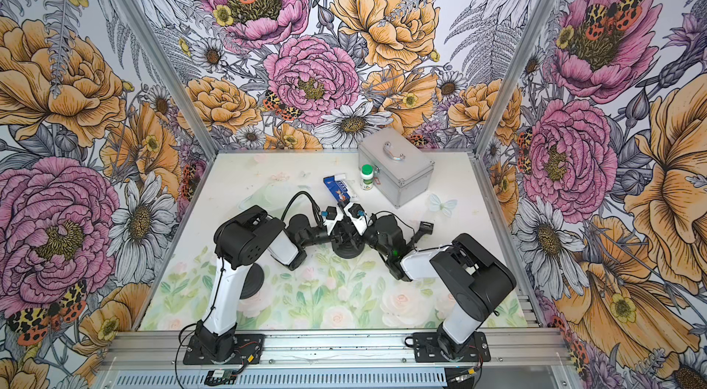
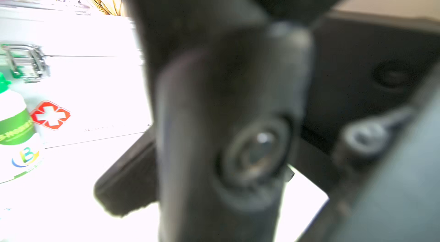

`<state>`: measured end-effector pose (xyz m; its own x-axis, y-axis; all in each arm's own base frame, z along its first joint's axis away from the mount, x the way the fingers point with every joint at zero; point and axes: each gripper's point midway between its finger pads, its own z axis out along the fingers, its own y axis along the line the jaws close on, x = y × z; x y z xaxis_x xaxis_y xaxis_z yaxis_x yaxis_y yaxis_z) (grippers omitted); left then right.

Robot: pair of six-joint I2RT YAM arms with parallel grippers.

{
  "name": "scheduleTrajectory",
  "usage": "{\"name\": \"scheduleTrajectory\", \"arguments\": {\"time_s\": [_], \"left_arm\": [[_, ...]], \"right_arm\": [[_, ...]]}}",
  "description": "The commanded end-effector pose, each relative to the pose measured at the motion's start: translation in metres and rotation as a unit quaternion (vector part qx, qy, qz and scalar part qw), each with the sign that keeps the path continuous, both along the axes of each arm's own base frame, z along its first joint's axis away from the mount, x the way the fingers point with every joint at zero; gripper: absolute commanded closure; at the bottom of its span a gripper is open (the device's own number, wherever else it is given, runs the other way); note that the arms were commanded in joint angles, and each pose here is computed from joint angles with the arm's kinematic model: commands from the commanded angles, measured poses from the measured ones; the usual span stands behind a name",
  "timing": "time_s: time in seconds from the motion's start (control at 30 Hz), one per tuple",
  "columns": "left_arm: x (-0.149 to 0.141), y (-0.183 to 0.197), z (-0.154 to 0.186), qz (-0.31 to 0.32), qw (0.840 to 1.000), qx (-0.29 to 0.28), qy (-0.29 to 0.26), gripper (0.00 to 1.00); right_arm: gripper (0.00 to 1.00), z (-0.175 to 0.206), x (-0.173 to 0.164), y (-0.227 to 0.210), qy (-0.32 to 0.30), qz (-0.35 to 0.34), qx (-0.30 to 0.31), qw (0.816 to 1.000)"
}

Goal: Assemble a microphone stand
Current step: Screw the microphone stand pole into the microphone stand base.

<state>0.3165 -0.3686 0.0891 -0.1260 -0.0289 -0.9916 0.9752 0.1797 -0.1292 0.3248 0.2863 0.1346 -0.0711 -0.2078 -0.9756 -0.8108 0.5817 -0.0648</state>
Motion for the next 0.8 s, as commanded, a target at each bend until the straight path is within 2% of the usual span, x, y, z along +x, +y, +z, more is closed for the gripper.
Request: {"name": "scheduleTrajectory", "arguments": {"time_s": [0.0,0.23,0.33,0.4,0.43,0.47,0.5,0.57,0.63,0.7,0.73,0.77], "left_arm": [[-0.014,-0.007,-0.008,-0.029,0.999,0.008,0.032,0.91],[-0.014,-0.007,-0.008,-0.03,0.999,0.007,0.031,0.92],[-0.014,-0.007,-0.008,-0.03,0.999,0.008,0.032,0.91],[-0.014,-0.007,-0.008,-0.029,0.999,0.008,0.032,0.91],[-0.014,-0.007,-0.008,-0.029,0.999,0.008,0.033,0.91],[-0.014,-0.007,-0.008,-0.03,0.999,0.007,0.032,0.92],[-0.014,-0.007,-0.009,-0.029,0.999,0.008,0.033,0.91],[-0.013,-0.007,-0.008,-0.029,0.999,0.007,0.033,0.91],[-0.013,-0.007,-0.008,-0.028,0.999,0.007,0.033,0.92],[-0.014,-0.007,-0.009,-0.029,0.999,0.007,0.033,0.91],[-0.014,-0.007,-0.009,-0.029,0.999,0.008,0.034,0.92],[-0.013,-0.007,-0.009,-0.028,0.999,0.008,0.035,0.92]], "right_arm": [[0.61,0.002,-0.053,0.01,0.034,0.197,0.012,0.98],[0.62,0.016,-0.042,0.001,0.055,0.276,0.031,0.959],[0.68,0.024,-0.033,0.001,0.057,0.291,0.043,0.954],[0.73,0.023,-0.025,0.002,0.055,0.281,0.04,0.957],[0.79,0.022,-0.021,0.002,0.054,0.271,0.037,0.96],[0.91,0.018,-0.015,0.002,0.056,0.256,0.031,0.965],[1.0,0.016,-0.008,0.001,0.052,0.232,0.024,0.971],[1.0,0.012,0.009,-0.001,0.036,0.146,0.018,0.988],[1.0,0.01,0.026,-0.013,0.011,0.019,0.026,0.999],[1.0,0.007,0.034,-0.036,-0.017,-0.153,0.025,0.988],[1.0,0.003,0.032,-0.045,-0.022,-0.221,0.015,0.975],[1.0,-0.004,0.029,-0.059,-0.019,-0.301,-0.004,0.953]]}}
